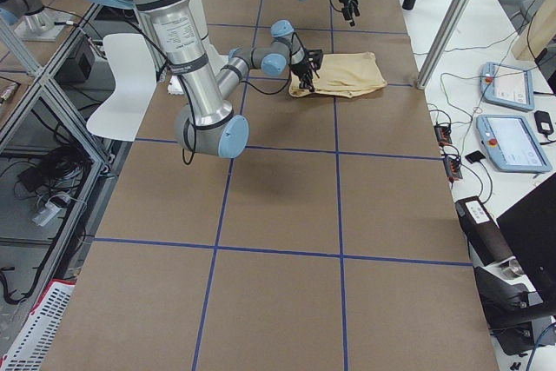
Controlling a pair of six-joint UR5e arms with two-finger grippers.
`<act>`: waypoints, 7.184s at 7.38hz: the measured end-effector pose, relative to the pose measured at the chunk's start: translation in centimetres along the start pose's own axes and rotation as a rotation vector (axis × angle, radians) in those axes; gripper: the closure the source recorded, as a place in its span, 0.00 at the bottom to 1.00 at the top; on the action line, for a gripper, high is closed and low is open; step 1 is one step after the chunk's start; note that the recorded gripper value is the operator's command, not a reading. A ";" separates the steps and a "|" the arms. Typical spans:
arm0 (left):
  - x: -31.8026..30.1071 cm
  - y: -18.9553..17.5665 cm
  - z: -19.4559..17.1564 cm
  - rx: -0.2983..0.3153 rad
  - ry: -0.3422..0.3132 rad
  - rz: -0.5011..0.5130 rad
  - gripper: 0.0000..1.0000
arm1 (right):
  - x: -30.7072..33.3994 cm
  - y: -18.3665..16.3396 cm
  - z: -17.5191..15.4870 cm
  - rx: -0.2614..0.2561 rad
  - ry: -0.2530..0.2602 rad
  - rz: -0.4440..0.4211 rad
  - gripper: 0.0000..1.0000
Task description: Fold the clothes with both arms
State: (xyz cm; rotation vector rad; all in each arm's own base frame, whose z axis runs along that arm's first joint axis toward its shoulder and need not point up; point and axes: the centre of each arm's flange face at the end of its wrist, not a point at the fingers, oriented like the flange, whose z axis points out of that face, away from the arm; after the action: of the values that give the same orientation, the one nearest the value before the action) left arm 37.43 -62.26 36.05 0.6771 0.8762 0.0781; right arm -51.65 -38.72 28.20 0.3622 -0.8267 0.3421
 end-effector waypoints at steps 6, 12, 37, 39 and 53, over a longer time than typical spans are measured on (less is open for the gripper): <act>0.2 0.1 0.0 0.002 0.003 0.002 0.00 | -3.3 -7.0 -4.6 -0.002 0.029 -0.086 0.02; 0.2 0.1 -0.1 0.004 0.004 -0.004 0.00 | -7.8 -7.7 -7.6 0.170 -0.096 -0.219 0.00; 0.4 1.6 -0.2 -0.006 0.012 -0.023 0.00 | -12.6 -3.0 4.0 -0.169 0.342 -0.574 0.67; 0.4 1.6 -0.2 -0.006 0.011 -0.023 0.00 | -12.3 -2.1 5.1 -0.173 0.337 -0.576 0.61; 0.6 1.9 0.0 -0.010 0.013 -0.021 0.00 | -6.3 -1.5 2.6 -0.190 0.353 -0.597 1.00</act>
State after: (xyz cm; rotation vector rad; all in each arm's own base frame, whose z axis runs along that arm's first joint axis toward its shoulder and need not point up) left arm 38.18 -60.59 36.72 0.6583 0.8947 0.0681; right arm -56.65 -42.15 24.76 0.3411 -0.3718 -0.2264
